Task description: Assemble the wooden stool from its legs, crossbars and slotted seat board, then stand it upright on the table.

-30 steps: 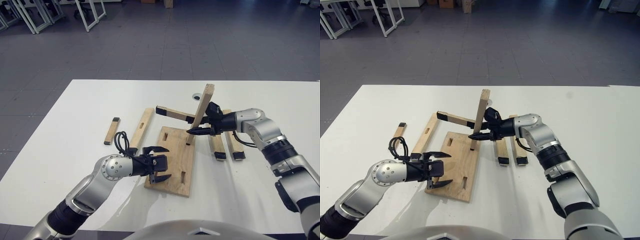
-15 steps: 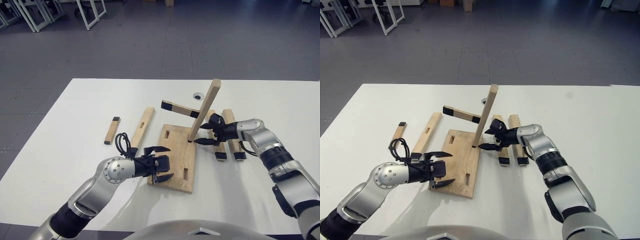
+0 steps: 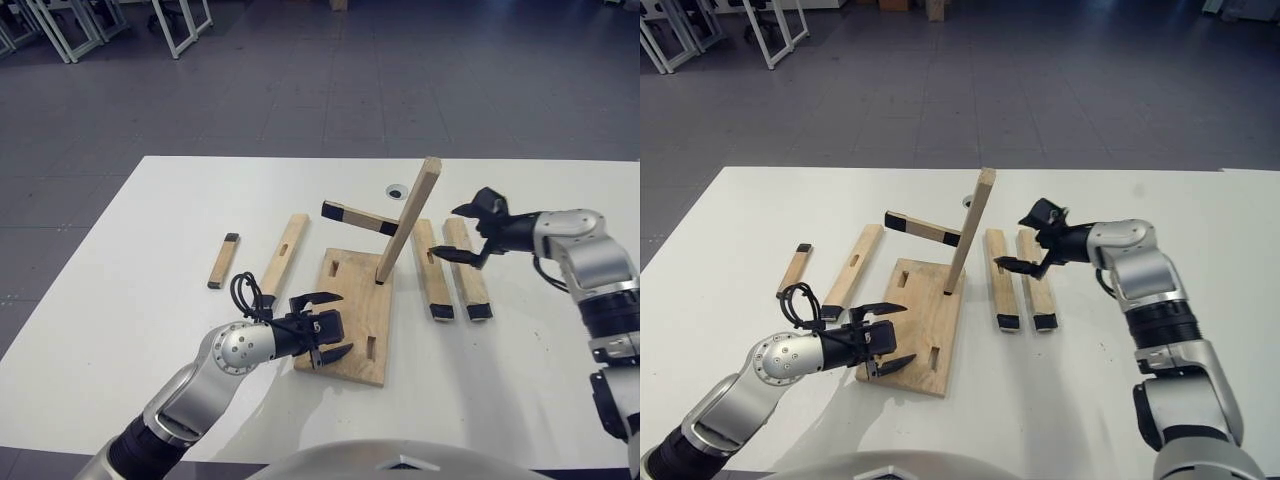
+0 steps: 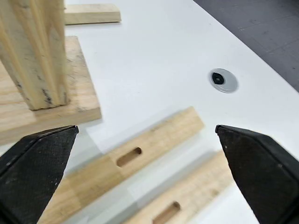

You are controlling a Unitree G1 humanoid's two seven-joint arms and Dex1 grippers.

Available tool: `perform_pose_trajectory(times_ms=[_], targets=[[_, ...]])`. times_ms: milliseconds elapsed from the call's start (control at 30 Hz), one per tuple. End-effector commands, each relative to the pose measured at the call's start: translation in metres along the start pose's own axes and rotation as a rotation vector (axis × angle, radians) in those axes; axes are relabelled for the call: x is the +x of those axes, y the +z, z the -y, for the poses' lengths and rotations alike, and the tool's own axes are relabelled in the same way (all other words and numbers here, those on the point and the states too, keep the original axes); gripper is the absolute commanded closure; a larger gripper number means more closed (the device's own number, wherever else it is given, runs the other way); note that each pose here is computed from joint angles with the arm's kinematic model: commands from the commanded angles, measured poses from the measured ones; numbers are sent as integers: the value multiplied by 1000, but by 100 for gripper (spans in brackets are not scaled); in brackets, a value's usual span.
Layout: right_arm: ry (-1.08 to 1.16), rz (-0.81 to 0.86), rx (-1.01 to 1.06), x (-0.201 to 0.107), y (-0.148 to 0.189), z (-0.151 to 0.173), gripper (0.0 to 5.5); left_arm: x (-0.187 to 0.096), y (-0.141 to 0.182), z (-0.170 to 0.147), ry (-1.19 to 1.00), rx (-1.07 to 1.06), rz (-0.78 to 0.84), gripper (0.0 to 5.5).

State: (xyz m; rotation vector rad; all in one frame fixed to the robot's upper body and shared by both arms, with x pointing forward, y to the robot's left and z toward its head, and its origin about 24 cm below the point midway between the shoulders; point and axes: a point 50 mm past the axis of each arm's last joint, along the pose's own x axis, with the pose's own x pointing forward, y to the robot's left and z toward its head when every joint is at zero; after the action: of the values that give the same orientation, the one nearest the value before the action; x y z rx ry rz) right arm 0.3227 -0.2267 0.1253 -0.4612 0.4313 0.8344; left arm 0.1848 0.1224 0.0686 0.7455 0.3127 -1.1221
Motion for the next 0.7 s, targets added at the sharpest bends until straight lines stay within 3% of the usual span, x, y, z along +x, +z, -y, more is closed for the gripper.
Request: perform_pose_trajectory(times_ms=[33, 133, 200, 300, 433, 700], targets=[[-361, -4, 50, -25, 2, 27, 3, -3, -24, 11, -48, -58, -121, 110], [-573, 295, 261, -31, 56, 35, 3, -2, -31, 15, -60, -94, -143, 110], [-541, 487, 431, -32, 95, 29, 26, -3, -34, 17, -59, -107, -154, 110], [-393, 620, 554, -29, 138, 9, 88, -2, -35, 16, -57, -113, -158, 110], [-270, 610, 658, -14, 150, -9, 169, 1, -33, 16, -57, -118, -152, 110], [-148, 555, 698, 13, 162, -21, 169, 5, -32, 15, -53, -115, -150, 110]])
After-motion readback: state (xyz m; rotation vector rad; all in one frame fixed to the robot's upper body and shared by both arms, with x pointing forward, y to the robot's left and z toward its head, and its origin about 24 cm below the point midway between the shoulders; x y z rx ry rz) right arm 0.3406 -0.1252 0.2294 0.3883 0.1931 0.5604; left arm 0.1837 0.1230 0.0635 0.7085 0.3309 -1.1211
